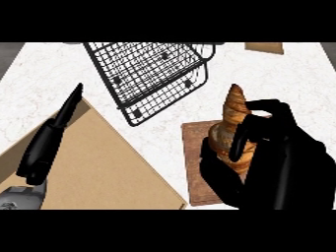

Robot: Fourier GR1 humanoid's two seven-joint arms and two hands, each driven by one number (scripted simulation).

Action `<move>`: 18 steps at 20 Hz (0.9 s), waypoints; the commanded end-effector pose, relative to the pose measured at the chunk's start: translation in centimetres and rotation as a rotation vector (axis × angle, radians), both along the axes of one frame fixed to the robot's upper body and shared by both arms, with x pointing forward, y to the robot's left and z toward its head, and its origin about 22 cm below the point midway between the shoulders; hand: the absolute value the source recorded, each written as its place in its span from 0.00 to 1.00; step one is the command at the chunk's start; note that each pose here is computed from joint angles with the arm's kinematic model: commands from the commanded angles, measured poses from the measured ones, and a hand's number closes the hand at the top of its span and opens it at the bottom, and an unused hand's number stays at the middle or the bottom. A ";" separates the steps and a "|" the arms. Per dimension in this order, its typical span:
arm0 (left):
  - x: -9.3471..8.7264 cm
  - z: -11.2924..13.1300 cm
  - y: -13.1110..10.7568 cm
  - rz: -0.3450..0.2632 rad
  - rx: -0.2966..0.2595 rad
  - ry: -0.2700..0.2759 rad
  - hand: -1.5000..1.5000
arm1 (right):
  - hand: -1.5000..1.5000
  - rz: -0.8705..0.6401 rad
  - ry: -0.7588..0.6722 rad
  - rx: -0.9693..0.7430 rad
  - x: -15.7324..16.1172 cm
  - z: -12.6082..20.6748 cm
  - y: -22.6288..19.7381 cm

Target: Pick the croissant from the cutting board and place it in the tiered basket

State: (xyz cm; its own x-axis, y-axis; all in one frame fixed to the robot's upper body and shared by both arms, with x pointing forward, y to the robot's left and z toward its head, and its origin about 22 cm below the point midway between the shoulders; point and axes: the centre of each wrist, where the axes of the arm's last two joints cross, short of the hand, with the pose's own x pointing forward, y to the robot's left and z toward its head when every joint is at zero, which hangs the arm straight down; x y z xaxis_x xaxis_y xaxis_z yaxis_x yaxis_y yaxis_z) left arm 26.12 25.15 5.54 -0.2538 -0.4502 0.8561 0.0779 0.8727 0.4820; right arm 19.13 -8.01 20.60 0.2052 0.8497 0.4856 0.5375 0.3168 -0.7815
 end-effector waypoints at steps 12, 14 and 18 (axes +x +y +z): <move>1.3 0.4 -0.7 -0.057 -0.003 -0.013 0.50 | 1.00 -0.155 0.144 0.213 12.1 7.9 3.4; 1.3 0.3 -1.2 -0.044 0.004 -0.014 0.50 | 1.00 -0.154 0.176 0.226 13.9 8.7 3.4; 1.0 -0.1 -1.3 -0.065 0.004 -0.018 0.50 | 1.00 -0.154 0.222 0.245 16.9 8.9 4.3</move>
State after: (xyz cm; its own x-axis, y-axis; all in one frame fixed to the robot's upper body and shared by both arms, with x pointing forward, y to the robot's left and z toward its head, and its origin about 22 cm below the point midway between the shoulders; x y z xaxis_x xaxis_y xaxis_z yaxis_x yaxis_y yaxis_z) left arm 27.07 23.73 5.76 -0.2981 -0.4328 0.8507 0.1251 0.8659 0.4844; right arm 33.91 -4.94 28.18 0.2865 0.7980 0.5302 0.4387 0.3827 -0.8131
